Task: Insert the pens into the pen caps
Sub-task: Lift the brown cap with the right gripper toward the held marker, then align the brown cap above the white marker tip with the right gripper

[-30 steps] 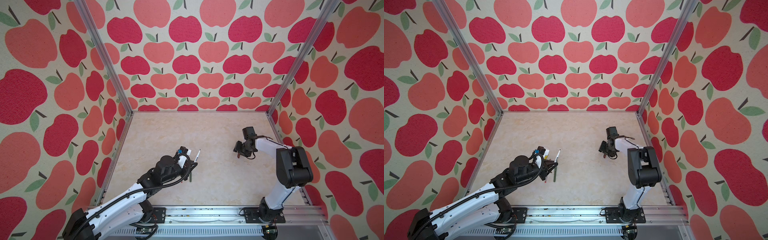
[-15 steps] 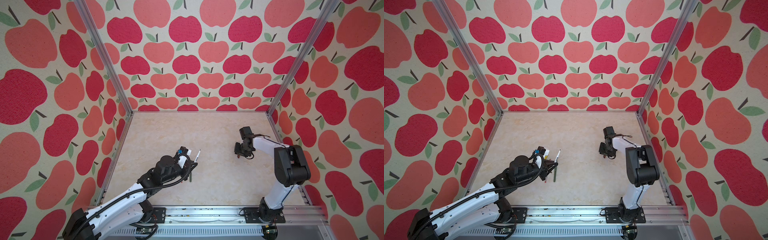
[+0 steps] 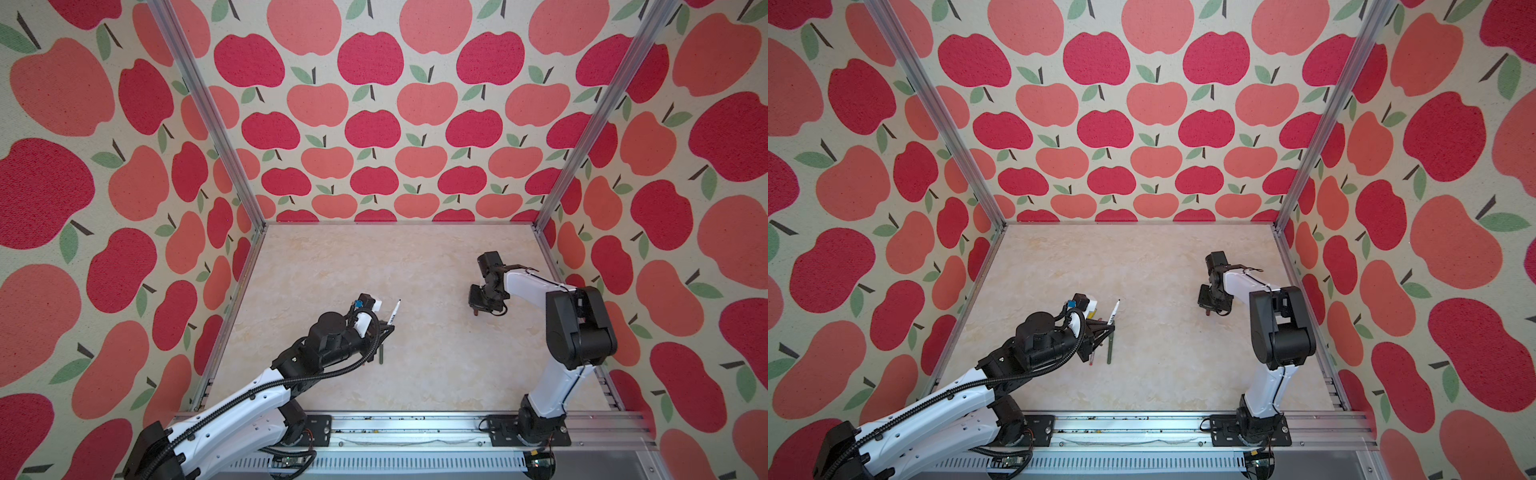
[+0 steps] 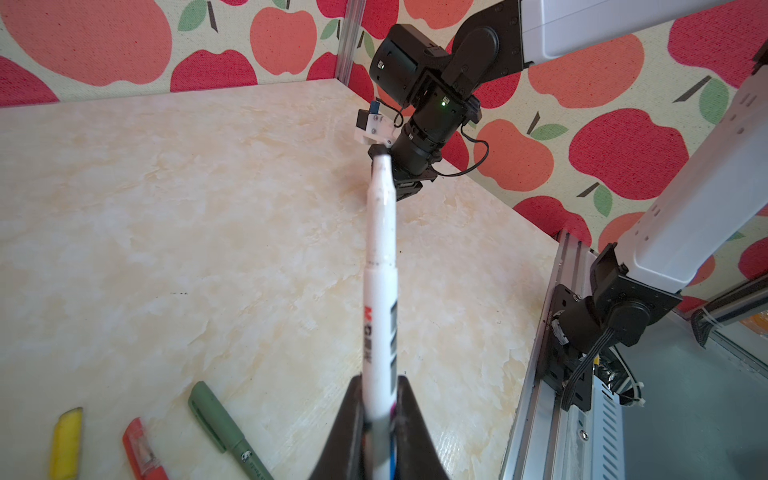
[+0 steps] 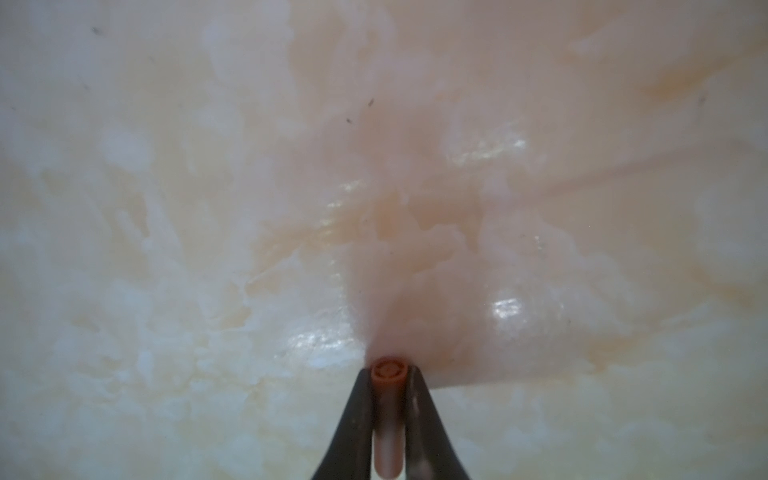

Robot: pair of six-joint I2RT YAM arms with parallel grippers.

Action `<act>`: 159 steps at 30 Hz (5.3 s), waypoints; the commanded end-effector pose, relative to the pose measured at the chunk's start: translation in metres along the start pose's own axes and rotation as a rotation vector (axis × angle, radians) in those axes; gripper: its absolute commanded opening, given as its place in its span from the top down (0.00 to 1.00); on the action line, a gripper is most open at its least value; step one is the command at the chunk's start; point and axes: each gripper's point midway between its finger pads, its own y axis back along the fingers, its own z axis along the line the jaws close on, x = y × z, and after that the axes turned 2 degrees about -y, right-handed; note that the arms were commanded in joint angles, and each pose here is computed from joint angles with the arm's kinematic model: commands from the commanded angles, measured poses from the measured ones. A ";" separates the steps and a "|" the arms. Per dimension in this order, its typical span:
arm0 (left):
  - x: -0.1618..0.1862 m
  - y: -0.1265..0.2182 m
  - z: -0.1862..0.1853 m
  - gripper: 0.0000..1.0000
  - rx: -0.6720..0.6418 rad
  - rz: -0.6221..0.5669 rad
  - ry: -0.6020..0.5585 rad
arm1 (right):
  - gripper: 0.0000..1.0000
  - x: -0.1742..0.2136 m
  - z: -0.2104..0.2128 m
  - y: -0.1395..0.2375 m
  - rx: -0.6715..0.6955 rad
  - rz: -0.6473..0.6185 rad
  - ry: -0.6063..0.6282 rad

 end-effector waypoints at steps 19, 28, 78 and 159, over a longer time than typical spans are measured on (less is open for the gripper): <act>-0.012 -0.015 -0.004 0.95 0.025 -0.022 0.042 | 0.90 0.015 0.070 0.115 -0.398 -0.189 0.083; -0.026 -0.041 -0.024 1.00 0.101 -0.047 0.109 | 0.89 0.030 0.102 0.219 -0.757 -0.346 0.064; -0.039 -0.060 -0.062 1.00 0.244 -0.086 0.222 | 0.90 0.082 0.186 0.271 -1.098 -0.401 0.222; -0.030 -0.055 -0.053 1.00 0.196 -0.081 0.191 | 0.90 0.097 0.194 0.293 -1.116 -0.407 0.283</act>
